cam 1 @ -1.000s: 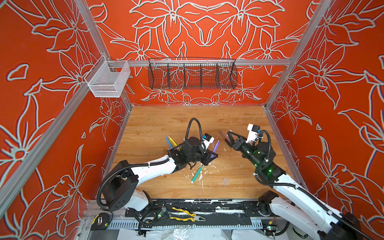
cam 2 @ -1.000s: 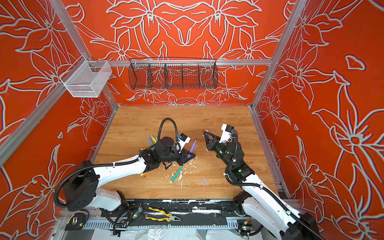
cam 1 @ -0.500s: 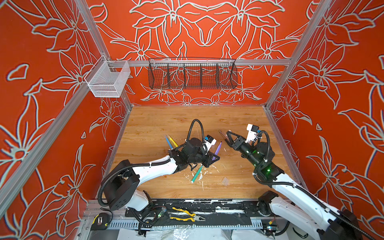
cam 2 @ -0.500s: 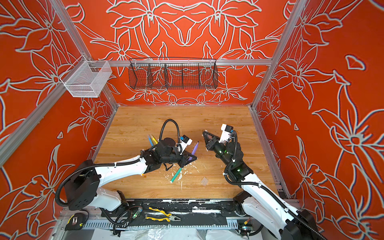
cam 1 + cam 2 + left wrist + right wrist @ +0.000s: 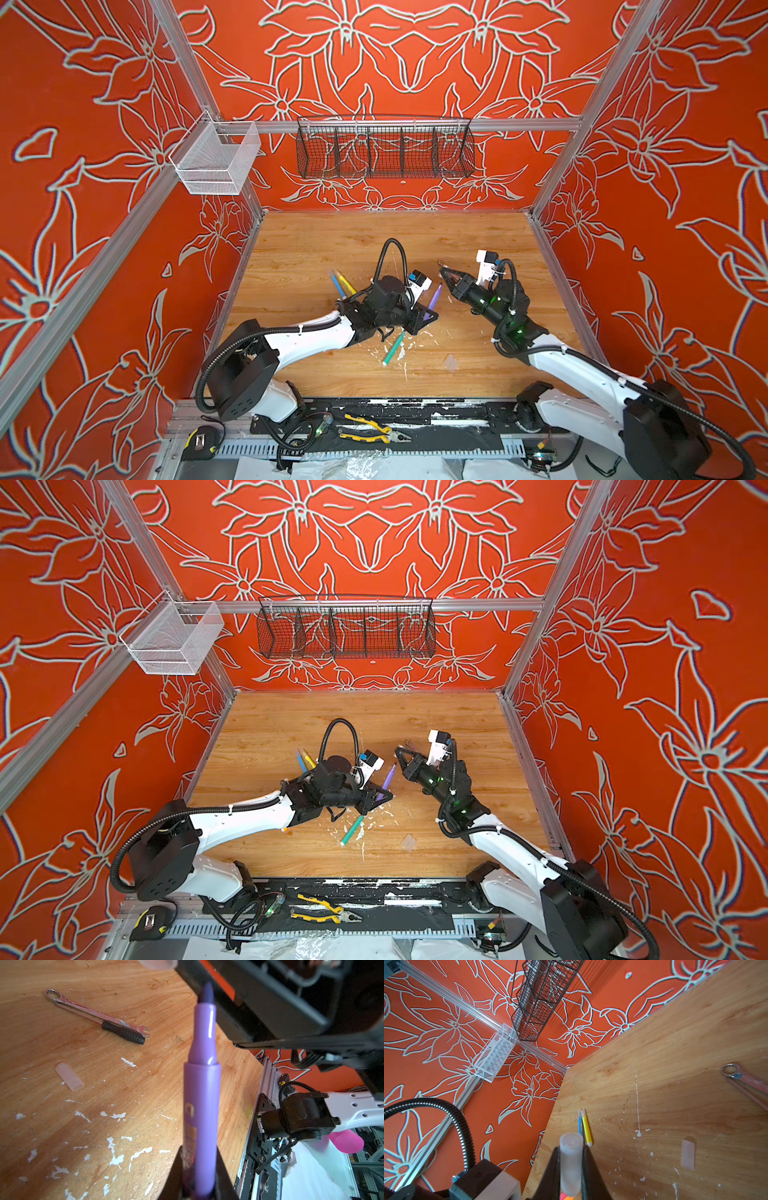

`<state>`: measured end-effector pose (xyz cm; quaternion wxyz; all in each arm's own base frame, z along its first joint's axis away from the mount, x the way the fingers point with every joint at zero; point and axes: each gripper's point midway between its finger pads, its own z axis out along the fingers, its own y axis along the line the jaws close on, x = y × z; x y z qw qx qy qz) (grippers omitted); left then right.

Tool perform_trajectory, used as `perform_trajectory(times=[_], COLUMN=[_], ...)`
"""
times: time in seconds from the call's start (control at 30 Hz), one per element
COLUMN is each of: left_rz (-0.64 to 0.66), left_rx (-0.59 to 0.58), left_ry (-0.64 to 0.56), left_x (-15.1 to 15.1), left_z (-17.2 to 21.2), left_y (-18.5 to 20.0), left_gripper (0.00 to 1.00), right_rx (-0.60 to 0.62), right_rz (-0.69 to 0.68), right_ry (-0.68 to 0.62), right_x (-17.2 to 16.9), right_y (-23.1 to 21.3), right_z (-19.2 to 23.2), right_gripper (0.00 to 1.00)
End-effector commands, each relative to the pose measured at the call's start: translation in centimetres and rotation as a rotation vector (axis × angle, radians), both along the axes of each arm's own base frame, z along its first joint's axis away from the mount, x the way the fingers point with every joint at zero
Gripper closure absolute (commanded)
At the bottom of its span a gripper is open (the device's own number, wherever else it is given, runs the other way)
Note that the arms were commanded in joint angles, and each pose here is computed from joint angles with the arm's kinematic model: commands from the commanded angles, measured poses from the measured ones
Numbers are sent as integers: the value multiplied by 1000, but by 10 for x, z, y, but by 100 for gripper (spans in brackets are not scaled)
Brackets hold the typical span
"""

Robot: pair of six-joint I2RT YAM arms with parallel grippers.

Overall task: Insert the pens into the pen caps
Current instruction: 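Lower the cap onto the purple marker tip with the right gripper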

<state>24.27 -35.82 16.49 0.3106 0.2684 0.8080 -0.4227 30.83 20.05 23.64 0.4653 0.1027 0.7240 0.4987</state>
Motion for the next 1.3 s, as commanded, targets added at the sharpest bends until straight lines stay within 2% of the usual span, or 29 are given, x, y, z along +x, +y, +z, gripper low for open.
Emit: perform_trajectory(times=[0.0,0.23,0.6,1.27], left_rz=[8,32,82,94], left_rx=[-15,-3,18,27], left_ry=[-44,-59,-76,-58], left_x=[4,7,13,19], left_z=[16,16,16,13], left_y=[-2,2,11,13], left_gripper=[100,100,100,100], right_rx=[49,40,48,82], right_rz=[22,9,73,109], right_ry=[-48,-45,-48,-45], right_x=[-4,-5,-7,-11], right_y=[1,-2,10,17], right_z=[16,16,15,16], right_gripper=[100,100,100,100])
